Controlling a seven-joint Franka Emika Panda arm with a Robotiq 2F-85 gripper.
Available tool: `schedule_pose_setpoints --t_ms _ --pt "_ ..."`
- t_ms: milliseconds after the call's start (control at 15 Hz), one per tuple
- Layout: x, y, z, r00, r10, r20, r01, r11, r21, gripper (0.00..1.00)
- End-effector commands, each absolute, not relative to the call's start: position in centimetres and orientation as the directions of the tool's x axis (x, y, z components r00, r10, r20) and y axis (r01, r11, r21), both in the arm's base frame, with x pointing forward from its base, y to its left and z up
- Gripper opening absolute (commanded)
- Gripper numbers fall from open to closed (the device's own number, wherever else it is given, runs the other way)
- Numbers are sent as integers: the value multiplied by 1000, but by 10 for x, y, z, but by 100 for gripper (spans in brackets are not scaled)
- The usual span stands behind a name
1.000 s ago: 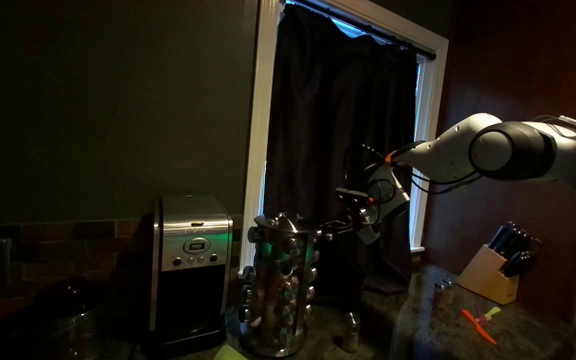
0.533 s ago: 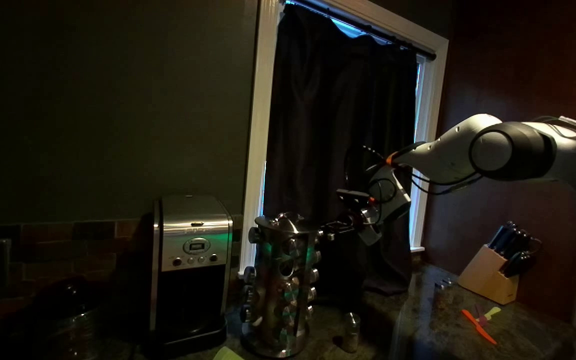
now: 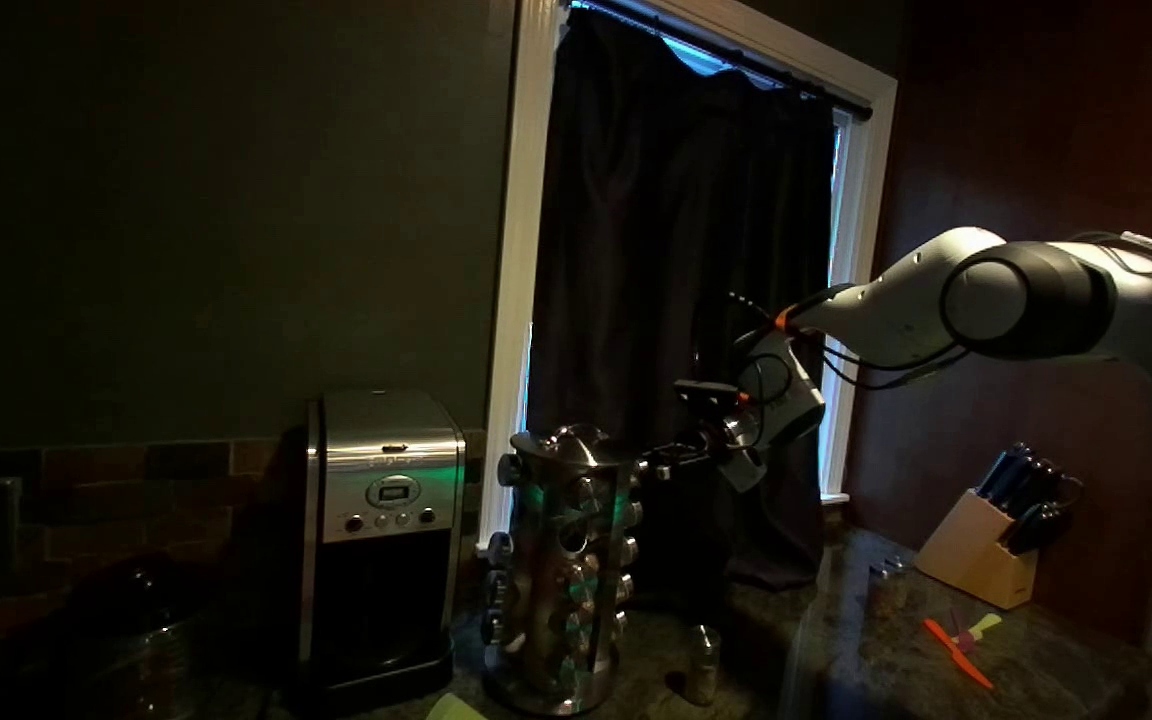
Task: Move the seasoning rack to the right, remove one container from the rack and put it next to the other containers on the right
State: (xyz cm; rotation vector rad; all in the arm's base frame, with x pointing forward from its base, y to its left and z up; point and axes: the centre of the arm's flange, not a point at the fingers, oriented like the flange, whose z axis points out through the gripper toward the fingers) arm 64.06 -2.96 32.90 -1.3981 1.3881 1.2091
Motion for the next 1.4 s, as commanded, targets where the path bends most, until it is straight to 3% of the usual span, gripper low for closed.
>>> schedule_pose_setpoints --t_ms 0,467,1333 --pt "628 -34 357 -17 -219 -975 -998 -50 29 24" --pt "622 -27 358 -6 -190 -982 -997 -70 19 24" --pt "606 -27 365 237 -232 -943 -961 -200 -193 24"
